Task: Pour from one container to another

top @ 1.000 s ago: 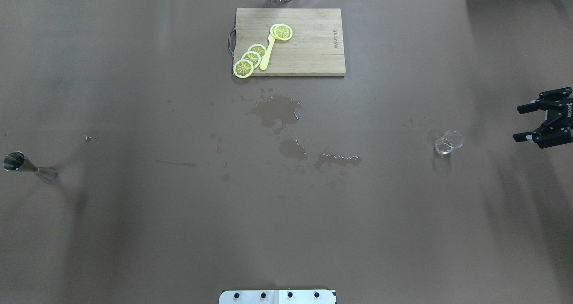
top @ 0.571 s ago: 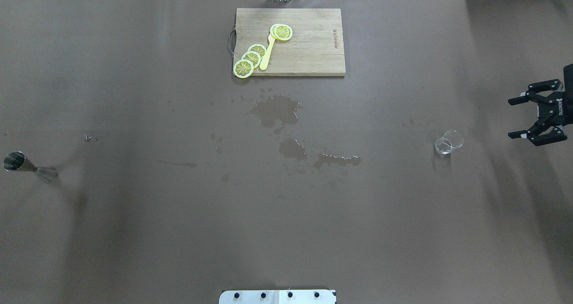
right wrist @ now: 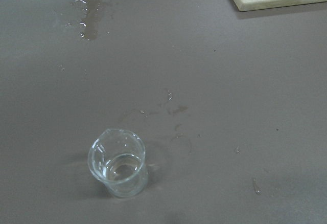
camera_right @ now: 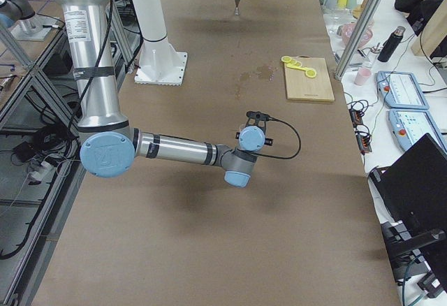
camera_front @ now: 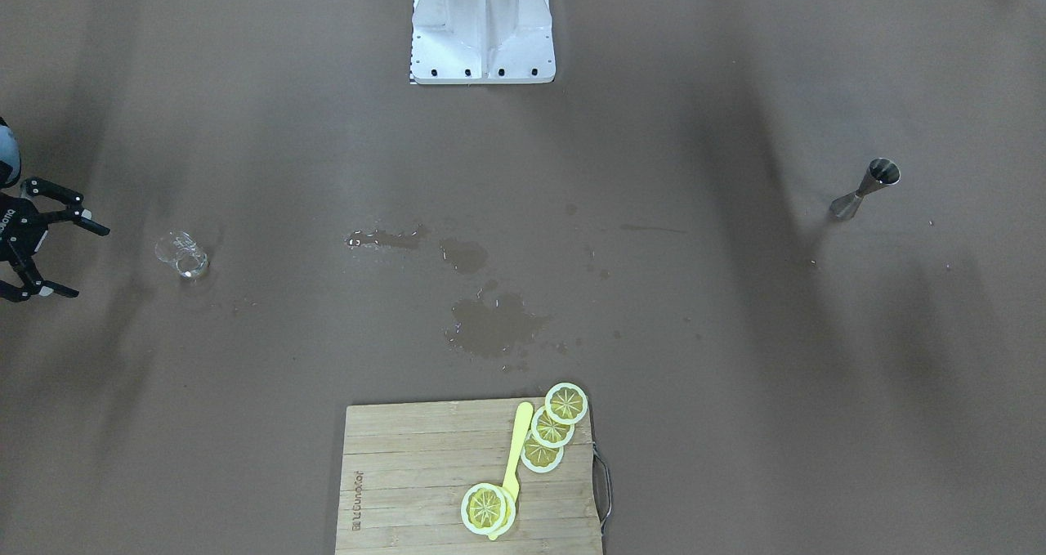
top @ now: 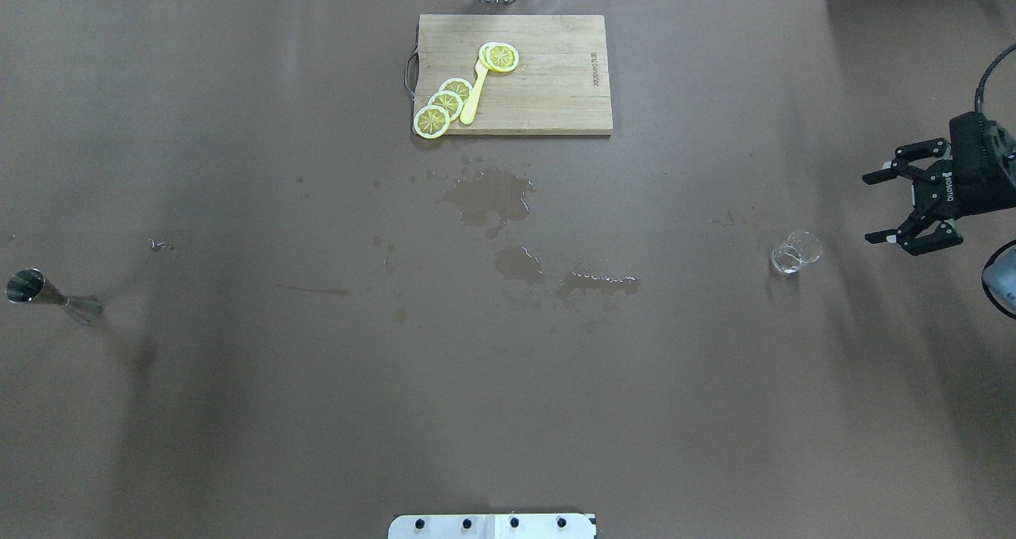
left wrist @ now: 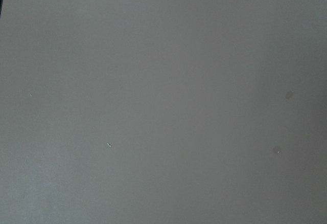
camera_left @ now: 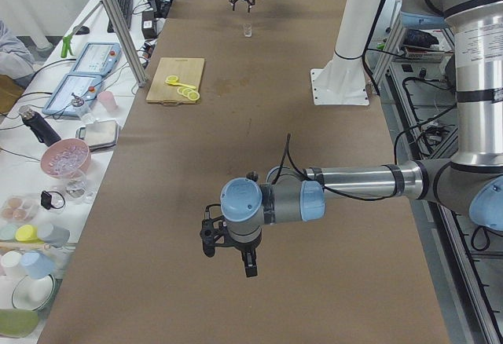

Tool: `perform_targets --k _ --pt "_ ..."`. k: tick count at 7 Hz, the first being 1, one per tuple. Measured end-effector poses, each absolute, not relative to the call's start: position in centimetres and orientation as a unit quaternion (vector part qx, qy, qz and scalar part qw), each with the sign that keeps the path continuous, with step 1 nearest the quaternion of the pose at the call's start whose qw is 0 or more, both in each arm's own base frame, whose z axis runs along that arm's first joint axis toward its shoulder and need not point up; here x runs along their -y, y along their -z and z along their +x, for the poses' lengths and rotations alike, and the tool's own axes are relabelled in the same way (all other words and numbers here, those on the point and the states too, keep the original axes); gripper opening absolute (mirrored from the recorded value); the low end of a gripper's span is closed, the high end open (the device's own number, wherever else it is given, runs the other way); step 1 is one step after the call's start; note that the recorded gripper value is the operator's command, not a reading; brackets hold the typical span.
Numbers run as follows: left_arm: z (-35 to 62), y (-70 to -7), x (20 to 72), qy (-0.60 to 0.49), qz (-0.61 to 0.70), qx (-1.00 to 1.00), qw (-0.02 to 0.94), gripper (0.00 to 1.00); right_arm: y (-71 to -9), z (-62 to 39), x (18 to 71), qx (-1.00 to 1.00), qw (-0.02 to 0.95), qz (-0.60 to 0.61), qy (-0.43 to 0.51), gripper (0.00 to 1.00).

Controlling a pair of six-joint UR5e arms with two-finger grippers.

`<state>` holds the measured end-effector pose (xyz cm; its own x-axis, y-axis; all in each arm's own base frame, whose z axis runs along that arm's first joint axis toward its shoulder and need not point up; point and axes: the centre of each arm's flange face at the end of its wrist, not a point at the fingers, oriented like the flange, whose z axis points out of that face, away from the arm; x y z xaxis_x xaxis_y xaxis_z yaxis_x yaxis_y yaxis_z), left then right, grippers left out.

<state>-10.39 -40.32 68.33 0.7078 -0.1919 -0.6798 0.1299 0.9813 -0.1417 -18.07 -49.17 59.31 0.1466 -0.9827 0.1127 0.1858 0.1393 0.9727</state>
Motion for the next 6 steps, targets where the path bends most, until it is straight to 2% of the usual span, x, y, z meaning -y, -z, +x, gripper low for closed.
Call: perform_targets --k 6 --pt "-10.4 -67.8 40.8 0.075 -0.015 -0.373 0.925 0.99 -59.0 -22.8 48.2 0.443 0.598 0.444 0.498 0.99"
